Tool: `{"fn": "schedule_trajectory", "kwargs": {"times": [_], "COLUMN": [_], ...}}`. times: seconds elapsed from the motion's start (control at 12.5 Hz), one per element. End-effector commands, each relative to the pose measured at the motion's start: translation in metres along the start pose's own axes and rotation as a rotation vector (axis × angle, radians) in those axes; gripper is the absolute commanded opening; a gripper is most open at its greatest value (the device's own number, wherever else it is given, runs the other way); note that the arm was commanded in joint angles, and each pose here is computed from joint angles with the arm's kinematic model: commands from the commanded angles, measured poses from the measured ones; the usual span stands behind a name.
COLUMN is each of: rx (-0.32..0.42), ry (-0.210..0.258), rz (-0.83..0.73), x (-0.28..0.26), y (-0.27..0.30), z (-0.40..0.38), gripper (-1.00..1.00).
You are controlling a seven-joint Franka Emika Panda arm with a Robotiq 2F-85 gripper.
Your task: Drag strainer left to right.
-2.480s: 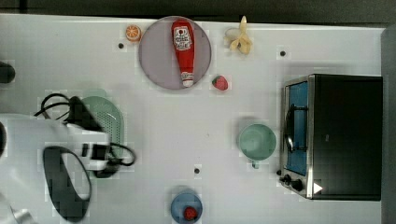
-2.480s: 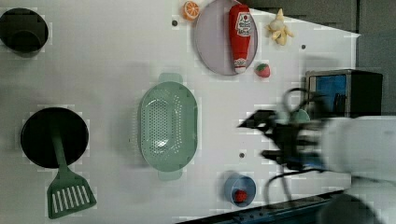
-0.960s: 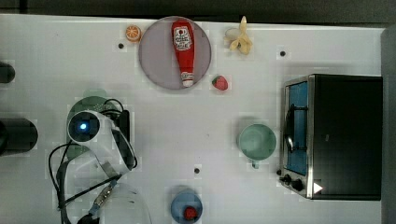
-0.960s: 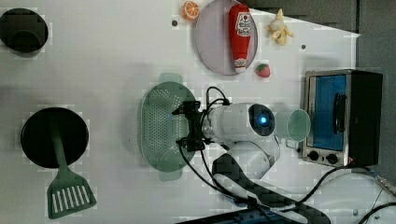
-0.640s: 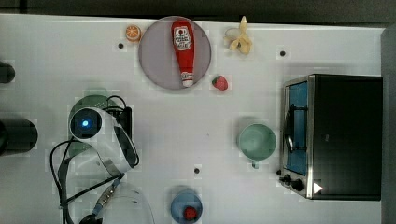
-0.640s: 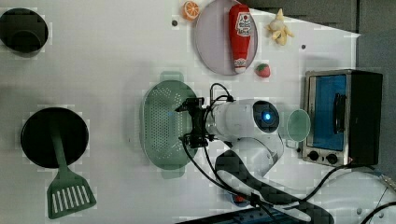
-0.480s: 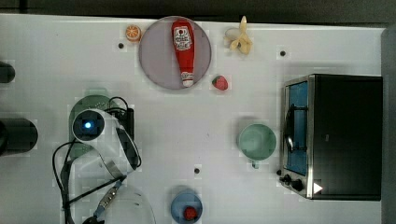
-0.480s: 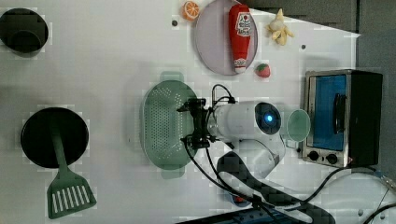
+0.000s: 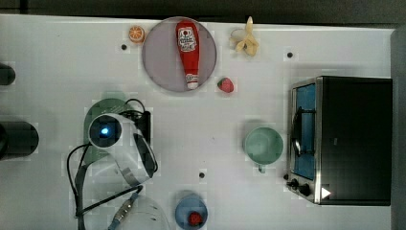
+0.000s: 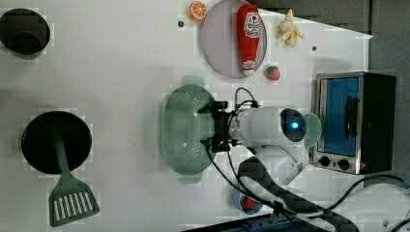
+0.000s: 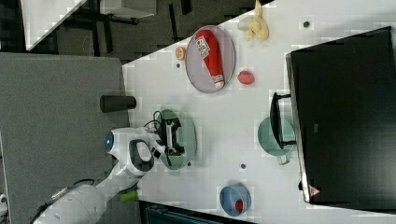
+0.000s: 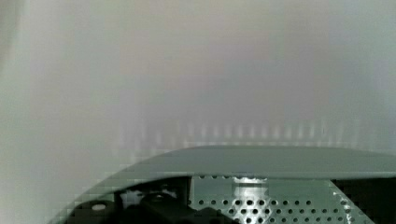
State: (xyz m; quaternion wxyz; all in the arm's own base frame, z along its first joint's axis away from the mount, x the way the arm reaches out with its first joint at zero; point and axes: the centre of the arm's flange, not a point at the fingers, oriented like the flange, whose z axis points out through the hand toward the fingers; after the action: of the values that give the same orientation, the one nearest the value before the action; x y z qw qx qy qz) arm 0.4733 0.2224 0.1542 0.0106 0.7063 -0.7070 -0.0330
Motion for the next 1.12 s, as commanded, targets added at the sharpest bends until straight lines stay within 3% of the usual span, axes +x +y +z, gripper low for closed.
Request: {"fn": "schedule_trajectory", "kwargs": {"times": [0.08, 1.12], "rx": [0.006, -0.011], "ry": [0.018, 0.087], "rz": [0.041, -0.009], "x": [0.057, 0.225], "y": [-0.013, -0.023], "z": [-0.014, -0.015], "gripper": [1.0, 1.0]}}
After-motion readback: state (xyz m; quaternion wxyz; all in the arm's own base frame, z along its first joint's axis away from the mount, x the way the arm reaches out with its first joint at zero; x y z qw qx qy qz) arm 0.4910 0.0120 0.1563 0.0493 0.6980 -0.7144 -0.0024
